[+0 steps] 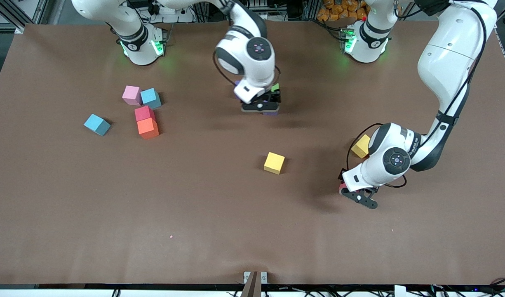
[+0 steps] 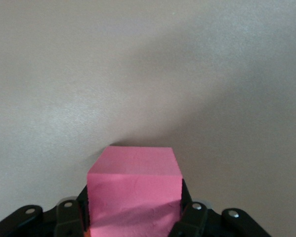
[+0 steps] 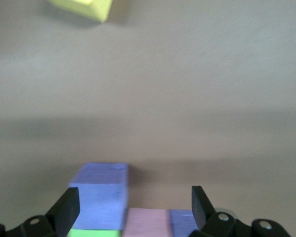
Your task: Form number 2 with 11 blocks
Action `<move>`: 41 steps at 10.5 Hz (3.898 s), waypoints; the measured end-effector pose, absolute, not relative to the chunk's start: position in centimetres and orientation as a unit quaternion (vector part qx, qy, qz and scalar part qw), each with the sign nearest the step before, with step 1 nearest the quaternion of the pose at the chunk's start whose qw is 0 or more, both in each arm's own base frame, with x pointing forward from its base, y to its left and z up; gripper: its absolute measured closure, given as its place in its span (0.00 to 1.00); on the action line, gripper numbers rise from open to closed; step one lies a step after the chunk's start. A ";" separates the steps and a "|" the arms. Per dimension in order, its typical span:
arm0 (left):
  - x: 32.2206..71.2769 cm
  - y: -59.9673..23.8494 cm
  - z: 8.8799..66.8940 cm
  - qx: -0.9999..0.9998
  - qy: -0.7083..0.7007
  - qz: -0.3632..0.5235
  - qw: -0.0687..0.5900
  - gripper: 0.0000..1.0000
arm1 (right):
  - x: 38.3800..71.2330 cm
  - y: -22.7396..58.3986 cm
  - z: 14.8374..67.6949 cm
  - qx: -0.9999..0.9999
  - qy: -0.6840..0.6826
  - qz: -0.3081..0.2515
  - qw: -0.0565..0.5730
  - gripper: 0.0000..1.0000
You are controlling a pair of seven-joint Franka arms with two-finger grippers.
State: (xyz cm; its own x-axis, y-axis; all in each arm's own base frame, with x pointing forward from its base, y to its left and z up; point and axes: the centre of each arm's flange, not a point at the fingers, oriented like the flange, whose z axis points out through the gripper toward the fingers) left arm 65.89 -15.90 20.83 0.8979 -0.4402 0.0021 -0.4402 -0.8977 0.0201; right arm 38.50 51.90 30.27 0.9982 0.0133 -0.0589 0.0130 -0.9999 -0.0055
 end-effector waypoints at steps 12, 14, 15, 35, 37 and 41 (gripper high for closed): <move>62.9 -25.9 23.1 0.998 -0.059 -0.007 0.025 0.40 | 52.3 13.3 27.0 -0.988 -0.134 0.073 0.001 0.00; 61.2 -28.9 23.4 0.999 -0.023 -0.025 0.012 0.40 | 51.6 11.9 25.9 -0.985 -0.149 0.084 0.002 0.00; 60.0 -30.7 23.6 0.999 -0.007 -0.034 0.001 0.40 | 51.2 11.6 25.4 -0.984 -0.154 0.085 0.003 0.00; 42.5 -40.5 25.2 1.000 -0.004 -0.029 0.008 0.40 | 42.3 6.7 22.4 -0.983 -0.181 0.026 0.002 0.00; 42.2 -41.0 24.5 0.999 -0.028 -0.018 0.000 0.40 | 42.2 7.1 20.9 -0.982 -0.185 0.025 0.005 0.00; 42.0 -43.5 23.4 0.999 -0.013 -0.028 0.015 0.40 | 42.0 7.1 19.8 -0.982 -0.185 0.029 0.007 0.00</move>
State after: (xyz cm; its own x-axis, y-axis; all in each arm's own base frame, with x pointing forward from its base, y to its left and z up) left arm 41.96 -43.49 23.41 0.9981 -0.0278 -0.0548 -0.0262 -0.9992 0.0299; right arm 41.99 7.12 19.84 0.9301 0.3631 -0.0554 0.3624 -0.9317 -0.0241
